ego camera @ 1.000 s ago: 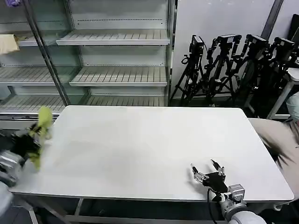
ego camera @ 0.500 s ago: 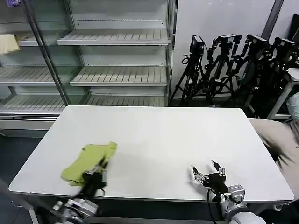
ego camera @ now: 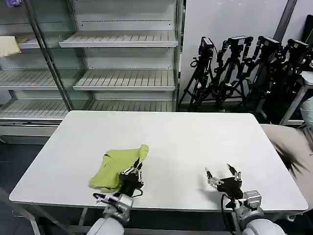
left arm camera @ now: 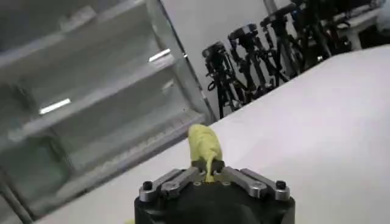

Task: Fold and organize the clothes.

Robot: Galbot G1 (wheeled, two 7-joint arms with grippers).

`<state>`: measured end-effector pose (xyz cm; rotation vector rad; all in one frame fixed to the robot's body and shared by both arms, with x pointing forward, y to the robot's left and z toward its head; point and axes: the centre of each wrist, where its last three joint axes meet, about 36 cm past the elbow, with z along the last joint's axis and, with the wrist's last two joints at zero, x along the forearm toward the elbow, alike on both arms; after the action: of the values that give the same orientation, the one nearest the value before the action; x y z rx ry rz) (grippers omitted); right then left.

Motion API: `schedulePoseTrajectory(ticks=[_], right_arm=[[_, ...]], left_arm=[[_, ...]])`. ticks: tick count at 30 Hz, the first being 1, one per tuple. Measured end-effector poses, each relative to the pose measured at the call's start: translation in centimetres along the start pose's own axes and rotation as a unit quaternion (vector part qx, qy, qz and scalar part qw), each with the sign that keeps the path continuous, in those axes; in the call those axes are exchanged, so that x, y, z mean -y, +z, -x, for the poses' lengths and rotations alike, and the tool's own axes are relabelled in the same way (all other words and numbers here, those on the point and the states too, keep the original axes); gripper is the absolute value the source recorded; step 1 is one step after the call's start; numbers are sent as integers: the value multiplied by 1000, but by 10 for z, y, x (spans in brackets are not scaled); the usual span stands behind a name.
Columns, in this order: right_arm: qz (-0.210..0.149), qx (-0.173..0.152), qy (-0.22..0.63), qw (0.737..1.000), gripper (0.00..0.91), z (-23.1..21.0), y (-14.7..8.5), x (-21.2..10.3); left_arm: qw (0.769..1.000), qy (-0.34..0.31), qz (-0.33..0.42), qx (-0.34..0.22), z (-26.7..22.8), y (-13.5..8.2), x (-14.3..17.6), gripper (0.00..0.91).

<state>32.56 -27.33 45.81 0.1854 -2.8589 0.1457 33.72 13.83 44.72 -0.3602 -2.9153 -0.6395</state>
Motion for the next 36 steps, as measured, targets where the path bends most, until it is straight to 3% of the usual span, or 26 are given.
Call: schedulePoseTrajectory(ticks=[4, 5, 6, 7, 8, 14, 21, 26, 30, 36], right_arm=[[0, 12, 14, 1000, 907, 3, -7, 2], [-1, 18, 16, 1000, 907, 4, -10, 3], [-3, 24, 19, 1000, 907, 4, -14, 4], [-4, 31, 20, 999, 907, 5, -18, 5], [-6, 40, 22, 999, 907, 5, -22, 6], [-22, 85, 33, 996, 907, 3, -46, 18], [-30, 97, 40, 994, 907, 2, -50, 23], [-36, 103, 42, 993, 907, 2, -53, 25], [-34, 111, 36, 993, 907, 4, -53, 24], [-27, 119, 32, 992, 907, 11, -51, 19]], left_arm=[[998, 8, -55, -13, 13, -9, 13, 30], [997, 13, -69, -16, 15, -12, 17, 191], [996, 17, -81, -18, 16, -15, 20, 282], [995, 22, -93, -20, 17, -18, 24, 776], [994, 27, -106, -21, 18, -21, 28, 907], [983, 52, -173, -19, 24, -46, 42, 907], [966, 86, -244, -11, 35, -70, 55, 907], [962, 81, -261, 16, 49, -80, 39, 907], [969, 59, -234, 49, 59, -65, 6, 907], [983, 1, -165, 81, 67, -6, -81, 907]])
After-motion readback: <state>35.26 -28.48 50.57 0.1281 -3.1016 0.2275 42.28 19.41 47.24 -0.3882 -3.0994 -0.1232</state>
